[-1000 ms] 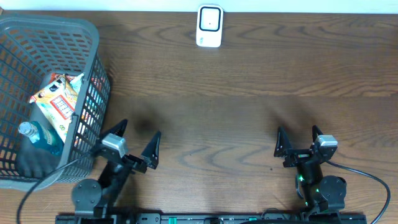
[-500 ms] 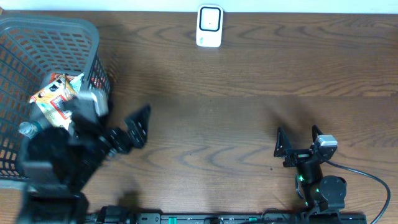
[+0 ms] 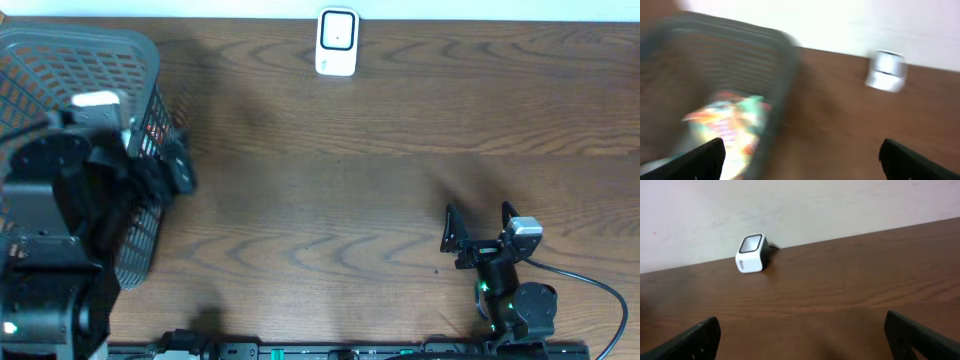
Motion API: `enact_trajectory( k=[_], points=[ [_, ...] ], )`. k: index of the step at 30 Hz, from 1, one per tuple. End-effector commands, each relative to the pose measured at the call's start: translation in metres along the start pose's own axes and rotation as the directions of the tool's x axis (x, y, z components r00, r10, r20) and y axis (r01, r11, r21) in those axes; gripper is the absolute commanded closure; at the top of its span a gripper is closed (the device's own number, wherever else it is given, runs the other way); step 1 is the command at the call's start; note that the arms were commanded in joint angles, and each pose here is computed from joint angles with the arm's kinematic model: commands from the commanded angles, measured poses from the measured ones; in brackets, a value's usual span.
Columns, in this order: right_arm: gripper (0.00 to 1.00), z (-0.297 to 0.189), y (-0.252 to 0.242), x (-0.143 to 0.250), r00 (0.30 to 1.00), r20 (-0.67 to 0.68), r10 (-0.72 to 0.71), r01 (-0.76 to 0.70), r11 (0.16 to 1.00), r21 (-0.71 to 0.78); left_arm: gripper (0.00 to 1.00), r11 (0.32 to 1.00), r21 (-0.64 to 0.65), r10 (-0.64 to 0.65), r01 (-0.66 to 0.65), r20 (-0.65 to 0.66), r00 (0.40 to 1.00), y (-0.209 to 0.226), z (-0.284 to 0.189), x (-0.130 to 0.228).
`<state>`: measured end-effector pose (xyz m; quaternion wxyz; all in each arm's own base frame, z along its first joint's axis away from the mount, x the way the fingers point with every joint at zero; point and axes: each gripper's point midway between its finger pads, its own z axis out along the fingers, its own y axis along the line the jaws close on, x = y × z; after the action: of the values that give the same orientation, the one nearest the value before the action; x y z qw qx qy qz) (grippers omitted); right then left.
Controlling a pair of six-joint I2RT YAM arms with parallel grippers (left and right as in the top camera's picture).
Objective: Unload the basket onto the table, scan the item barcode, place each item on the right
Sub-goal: 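Reach the left gripper into the basket and grasp the Listerine bottle, then carry the Listerine bottle with the left gripper to the white scanner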
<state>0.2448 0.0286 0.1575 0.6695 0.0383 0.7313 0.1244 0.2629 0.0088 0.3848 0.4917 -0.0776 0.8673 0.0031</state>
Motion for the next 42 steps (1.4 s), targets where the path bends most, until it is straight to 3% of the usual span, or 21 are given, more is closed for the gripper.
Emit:
enact_trajectory(
  k=[1, 4, 9, 18, 25, 35, 42],
  points=[
    [0.01, 0.0, -0.001, 0.0, 1.0, 0.002, -0.009, 0.009, 1.0, 0.003, 0.02, 0.908, -0.417, -0.017, 0.041, 0.061, 0.998, 0.074, -0.014, -0.026],
    [0.01, 0.0, -0.001, 0.0, 1.0, 0.002, -0.009, 0.009, 1.0, 0.003, 0.02, 0.861, -0.505, -0.072, 0.063, 0.0, 0.997, 0.098, 0.0, -0.017],
    [0.01, 0.0, -0.001, 0.0, 1.0, 0.002, -0.009, 0.009, 1.0, 0.003, 0.02, 0.746, -0.632, -0.319, 0.212, -0.059, 0.946, 0.145, 0.025, 0.017],
    [0.01, 0.0, -0.001, 0.0, 1.0, 0.002, -0.009, 0.009, 1.0, 0.003, 0.02, 0.66, -0.666, -0.622, 0.346, -0.227, 0.75, 0.203, 0.068, 0.084],
    [0.01, 0.0, -0.001, 0.0, 1.0, 0.002, -0.009, 0.009, 1.0, 0.003, 0.02, 0.623, -0.702, -0.682, 0.345, -0.271, 0.679, 0.219, 0.084, 0.126],
    [0.01, 0.0, -0.001, 0.0, 1.0, 0.002, -0.009, 0.009, 1.0, 0.003, 0.02, 0.633, -0.692, -0.692, 0.347, -0.303, 0.655, 0.223, 0.122, 0.178],
    [0.01, 0.0, -0.001, 0.0, 1.0, 0.002, -0.009, 0.009, 1.0, 0.003, 0.02, 0.615, -0.709, -0.712, 0.346, -0.311, 0.63, 0.234, 0.135, 0.194]
  ],
)
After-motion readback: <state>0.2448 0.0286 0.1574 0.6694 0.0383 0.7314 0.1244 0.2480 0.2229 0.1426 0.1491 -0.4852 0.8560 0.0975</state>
